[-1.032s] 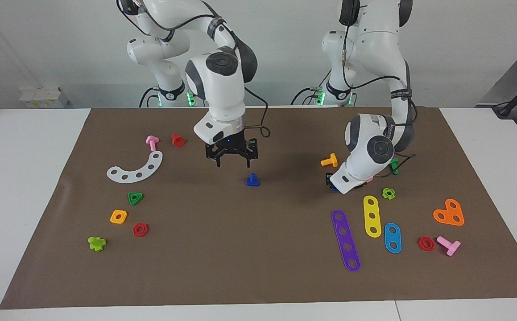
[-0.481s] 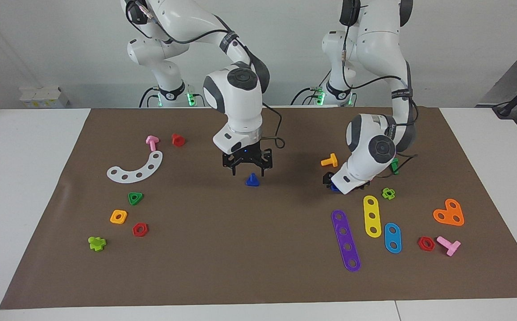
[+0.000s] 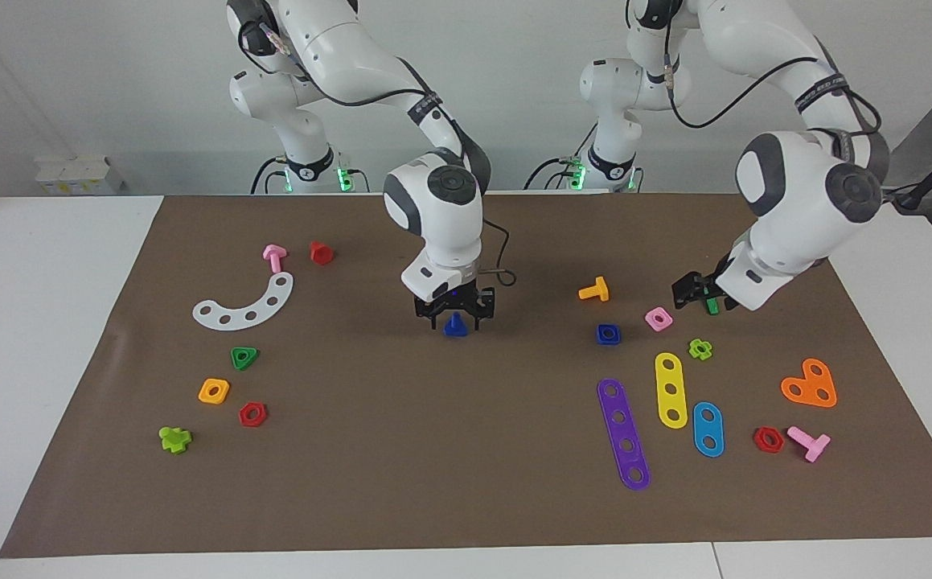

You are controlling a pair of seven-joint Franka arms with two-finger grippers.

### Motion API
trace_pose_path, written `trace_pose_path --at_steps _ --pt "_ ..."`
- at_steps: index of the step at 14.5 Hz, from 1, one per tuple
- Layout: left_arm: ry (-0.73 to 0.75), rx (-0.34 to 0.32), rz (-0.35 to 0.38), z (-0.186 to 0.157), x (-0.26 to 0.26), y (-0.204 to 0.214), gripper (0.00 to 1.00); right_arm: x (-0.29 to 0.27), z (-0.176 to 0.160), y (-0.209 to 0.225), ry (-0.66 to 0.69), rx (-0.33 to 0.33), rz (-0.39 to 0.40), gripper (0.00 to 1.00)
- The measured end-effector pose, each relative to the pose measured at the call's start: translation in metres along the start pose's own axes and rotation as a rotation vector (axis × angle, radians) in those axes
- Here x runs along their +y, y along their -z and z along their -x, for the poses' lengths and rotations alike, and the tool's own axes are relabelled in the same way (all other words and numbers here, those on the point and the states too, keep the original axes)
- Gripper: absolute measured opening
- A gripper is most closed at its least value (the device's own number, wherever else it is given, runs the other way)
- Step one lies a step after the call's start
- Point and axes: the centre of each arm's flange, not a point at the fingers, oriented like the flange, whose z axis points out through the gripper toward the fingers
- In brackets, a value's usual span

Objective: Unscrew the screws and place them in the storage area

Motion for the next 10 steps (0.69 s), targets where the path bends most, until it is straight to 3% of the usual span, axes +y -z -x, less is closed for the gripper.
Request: trace_pose_path --at_steps 5,10 --pt "0.044 -0.018 0.008 0.054 -0.031 -0.001 1.0 0.002 0.008 -0.01 0.006 -0.019 0.015 0.74" --pt "0.022 0.078 0.007 0.071 -0.02 0.039 1.0 -0.002 0.013 -0.01 0.014 -0.021 0.016 0.67"
